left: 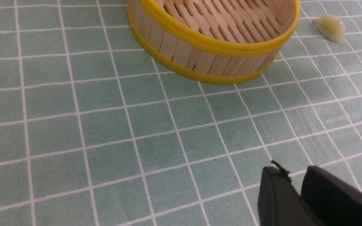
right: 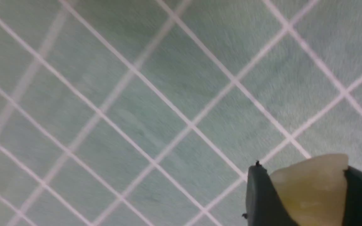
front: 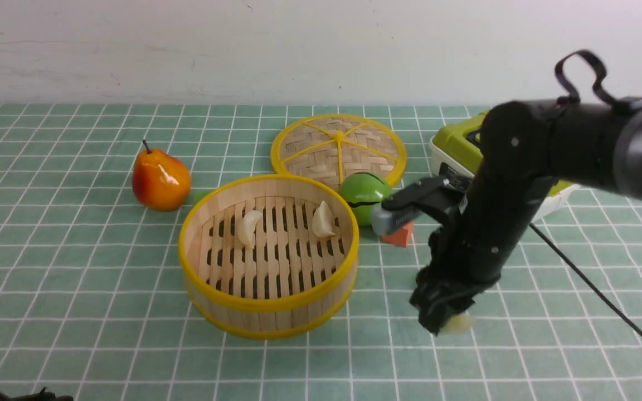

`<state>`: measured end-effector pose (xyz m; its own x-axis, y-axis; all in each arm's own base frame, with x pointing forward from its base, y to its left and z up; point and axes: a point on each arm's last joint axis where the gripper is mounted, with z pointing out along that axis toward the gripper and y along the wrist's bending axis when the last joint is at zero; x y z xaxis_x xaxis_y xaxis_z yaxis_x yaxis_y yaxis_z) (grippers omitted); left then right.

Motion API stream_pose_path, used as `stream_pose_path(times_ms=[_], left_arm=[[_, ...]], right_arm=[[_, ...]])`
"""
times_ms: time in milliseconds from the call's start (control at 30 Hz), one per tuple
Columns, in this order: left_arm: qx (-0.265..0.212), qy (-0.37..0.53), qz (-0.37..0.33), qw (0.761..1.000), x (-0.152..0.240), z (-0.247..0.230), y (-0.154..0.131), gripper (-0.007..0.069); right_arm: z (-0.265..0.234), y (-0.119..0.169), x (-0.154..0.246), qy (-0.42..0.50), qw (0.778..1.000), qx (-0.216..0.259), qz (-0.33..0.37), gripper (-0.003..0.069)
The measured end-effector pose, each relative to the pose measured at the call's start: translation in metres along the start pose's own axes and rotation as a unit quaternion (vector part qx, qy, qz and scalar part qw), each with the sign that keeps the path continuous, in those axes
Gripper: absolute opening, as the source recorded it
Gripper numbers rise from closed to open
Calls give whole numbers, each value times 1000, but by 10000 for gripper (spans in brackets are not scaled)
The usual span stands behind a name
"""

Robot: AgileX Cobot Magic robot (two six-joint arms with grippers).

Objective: Put the dumplings into the steamer on the table with the blue tablecloth.
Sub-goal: 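Reach for and grasp a dumpling lying on the table beside the steamer, then place the dumpling in the bamboo steamer basket with the right gripper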

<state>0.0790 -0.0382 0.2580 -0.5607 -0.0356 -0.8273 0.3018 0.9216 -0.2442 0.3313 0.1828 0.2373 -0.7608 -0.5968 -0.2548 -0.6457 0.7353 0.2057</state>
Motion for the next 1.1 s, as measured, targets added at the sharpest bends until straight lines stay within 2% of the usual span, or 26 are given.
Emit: stream_pose_path(times_ms=[100,167,300,433,500,633,767,967,1100], left_arm=[[0,-6,0,1000,-1,0,0,123],[0,-9,0,1000,-2,0,0,124],[0,-9,0,1000,-2,0,0,129],[0,-10,0,1000,-2,0,0,130],[0,-10,0,1000,-2,0,0,131],[0,-10,0,1000,-2,0,0,133],[0,-10,0,1000,-2,0,0,137],[0,-10,0,1000,-2,0,0,144],[0,-10,0,1000,-2,0,0,146]], right_arm=[[-28,17,-25,-95,994,-45,4,274],[-36,30,-45,-169,983,-67,-12,274],[-15,55,-78,-244,964,-101,-21,274],[27,63,-94,-253,963,-95,-13,274],[64,63,-101,-250,965,-82,0,274],[91,59,-104,-254,965,-68,22,274],[96,56,-106,-263,962,-62,33,304],[95,56,-108,-270,960,-60,39,426],[87,54,-108,-274,959,-63,44,439]])
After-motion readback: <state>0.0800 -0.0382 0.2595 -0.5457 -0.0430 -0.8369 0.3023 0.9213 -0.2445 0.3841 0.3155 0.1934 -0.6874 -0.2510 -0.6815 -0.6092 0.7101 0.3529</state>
